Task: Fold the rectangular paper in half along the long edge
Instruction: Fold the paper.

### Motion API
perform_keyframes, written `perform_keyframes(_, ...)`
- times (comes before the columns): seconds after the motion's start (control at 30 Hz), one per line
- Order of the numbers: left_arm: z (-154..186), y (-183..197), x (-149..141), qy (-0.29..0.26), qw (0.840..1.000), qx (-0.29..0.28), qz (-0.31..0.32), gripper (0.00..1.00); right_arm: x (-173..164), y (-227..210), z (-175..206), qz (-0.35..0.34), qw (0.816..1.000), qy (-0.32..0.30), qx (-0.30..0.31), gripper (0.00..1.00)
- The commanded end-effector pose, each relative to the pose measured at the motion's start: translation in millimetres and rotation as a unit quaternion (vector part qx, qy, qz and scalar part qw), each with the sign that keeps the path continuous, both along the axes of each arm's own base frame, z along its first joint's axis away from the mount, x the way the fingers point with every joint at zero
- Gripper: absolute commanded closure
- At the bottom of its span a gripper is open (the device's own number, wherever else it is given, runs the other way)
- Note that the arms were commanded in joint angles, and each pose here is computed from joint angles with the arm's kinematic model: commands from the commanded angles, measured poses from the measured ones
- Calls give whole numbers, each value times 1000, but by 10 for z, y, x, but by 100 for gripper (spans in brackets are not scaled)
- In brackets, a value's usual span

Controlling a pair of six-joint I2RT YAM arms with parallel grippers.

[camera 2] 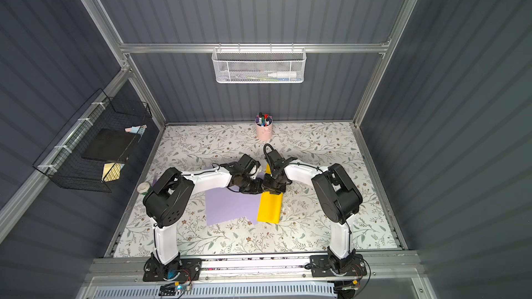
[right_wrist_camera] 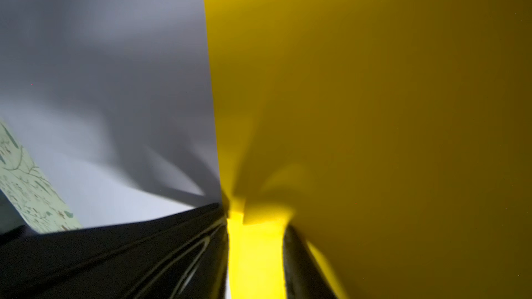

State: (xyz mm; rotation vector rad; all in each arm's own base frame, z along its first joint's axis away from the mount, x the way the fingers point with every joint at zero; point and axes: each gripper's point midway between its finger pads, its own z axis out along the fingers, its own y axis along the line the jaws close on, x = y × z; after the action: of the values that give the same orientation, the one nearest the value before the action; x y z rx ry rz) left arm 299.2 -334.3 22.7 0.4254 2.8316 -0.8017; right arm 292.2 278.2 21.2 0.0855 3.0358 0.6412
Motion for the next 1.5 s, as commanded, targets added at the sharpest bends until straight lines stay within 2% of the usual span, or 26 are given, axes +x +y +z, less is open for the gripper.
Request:
perform_keyframes(0.0, -424, 255, -251, 61, 996, 68, 7, 100, -18, -56, -100, -12, 1000, 11, -18, 57)
perform_keyframes(0.17, -440, 262, -257, 63, 996, 70, 7, 100, -22, -50, -111, -13, 1000, 12, -15, 61)
perform_keyframes(0.3, -438, 265, -255, 63, 995, 70, 7, 100, -32, -74, -139, -16, 1000, 12, -16, 86)
perform_keyframes(0.4, -432, 267, -259, 64, 995, 71, 7, 100, -61, -93, -191, -15, 1000, 18, -20, 93)
perform_keyframes(0.57, -410, 252, -248, 62, 996, 69, 5, 100, -104, -110, -237, -13, 999, 23, -21, 99)
perform_keyframes(1.17, -438, 235, -243, 65, 995, 69, 3, 100, -263, -68, -133, 60, 998, 0, 21, 100)
perform_keyframes(1.47, -383, 220, -232, 58, 996, 62, -1, 100, -358, -128, -306, 60, 997, 20, 53, 100)
